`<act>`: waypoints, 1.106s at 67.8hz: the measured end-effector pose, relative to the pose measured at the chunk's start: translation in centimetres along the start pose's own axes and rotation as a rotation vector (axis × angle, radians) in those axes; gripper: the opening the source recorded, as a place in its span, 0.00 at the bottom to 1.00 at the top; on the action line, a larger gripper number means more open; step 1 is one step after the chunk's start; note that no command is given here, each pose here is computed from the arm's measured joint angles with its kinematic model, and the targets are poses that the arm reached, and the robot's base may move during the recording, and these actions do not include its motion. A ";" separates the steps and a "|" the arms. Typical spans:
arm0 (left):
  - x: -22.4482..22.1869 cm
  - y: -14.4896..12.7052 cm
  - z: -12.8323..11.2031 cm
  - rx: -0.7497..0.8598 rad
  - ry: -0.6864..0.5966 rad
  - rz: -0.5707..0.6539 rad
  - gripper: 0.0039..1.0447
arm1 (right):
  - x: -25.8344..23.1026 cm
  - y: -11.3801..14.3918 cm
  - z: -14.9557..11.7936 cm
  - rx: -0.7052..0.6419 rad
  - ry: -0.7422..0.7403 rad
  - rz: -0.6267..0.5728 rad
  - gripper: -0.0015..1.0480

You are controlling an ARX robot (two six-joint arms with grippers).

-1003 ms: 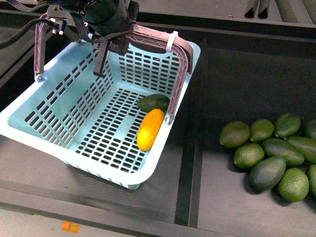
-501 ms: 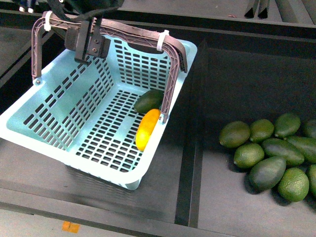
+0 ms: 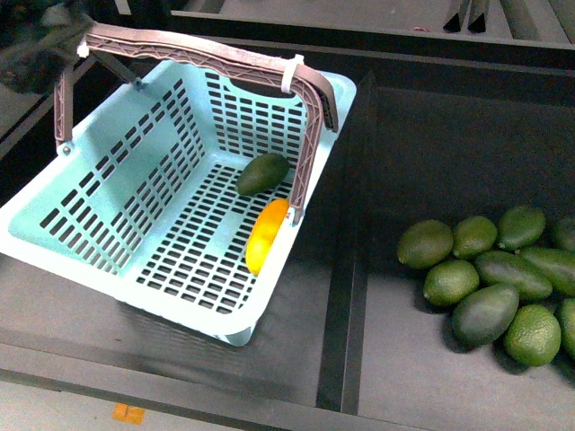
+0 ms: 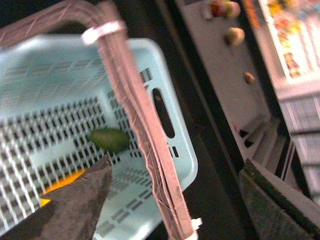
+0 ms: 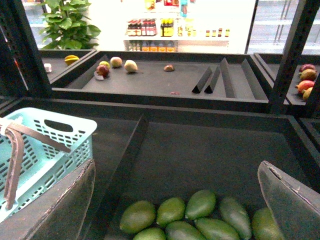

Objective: Pick mango and avocado into basket

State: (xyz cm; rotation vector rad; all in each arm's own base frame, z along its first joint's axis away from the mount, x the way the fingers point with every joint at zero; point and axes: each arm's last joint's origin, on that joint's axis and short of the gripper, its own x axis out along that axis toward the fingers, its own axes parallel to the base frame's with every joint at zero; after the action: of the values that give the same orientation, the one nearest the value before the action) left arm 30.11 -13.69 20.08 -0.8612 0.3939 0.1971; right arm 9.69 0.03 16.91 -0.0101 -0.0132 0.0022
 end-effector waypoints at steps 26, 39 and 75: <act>-9.3 12.1 4.3 0.845 -0.383 -0.202 0.02 | 0.0 0.0 0.0 0.000 0.000 -0.001 0.92; -11.2 14.4 4.1 0.846 -0.399 -0.208 0.02 | 0.0 0.0 0.0 0.000 0.000 -0.002 0.92; -14.8 16.6 4.2 0.850 -0.404 -0.209 0.02 | 0.0 0.0 0.0 0.000 0.000 -0.001 0.92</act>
State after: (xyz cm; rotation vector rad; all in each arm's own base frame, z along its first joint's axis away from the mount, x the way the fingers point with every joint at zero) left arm 12.30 -0.05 17.13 -0.0113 -0.0139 -0.0043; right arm 9.69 0.03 16.91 -0.0101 -0.0135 0.0011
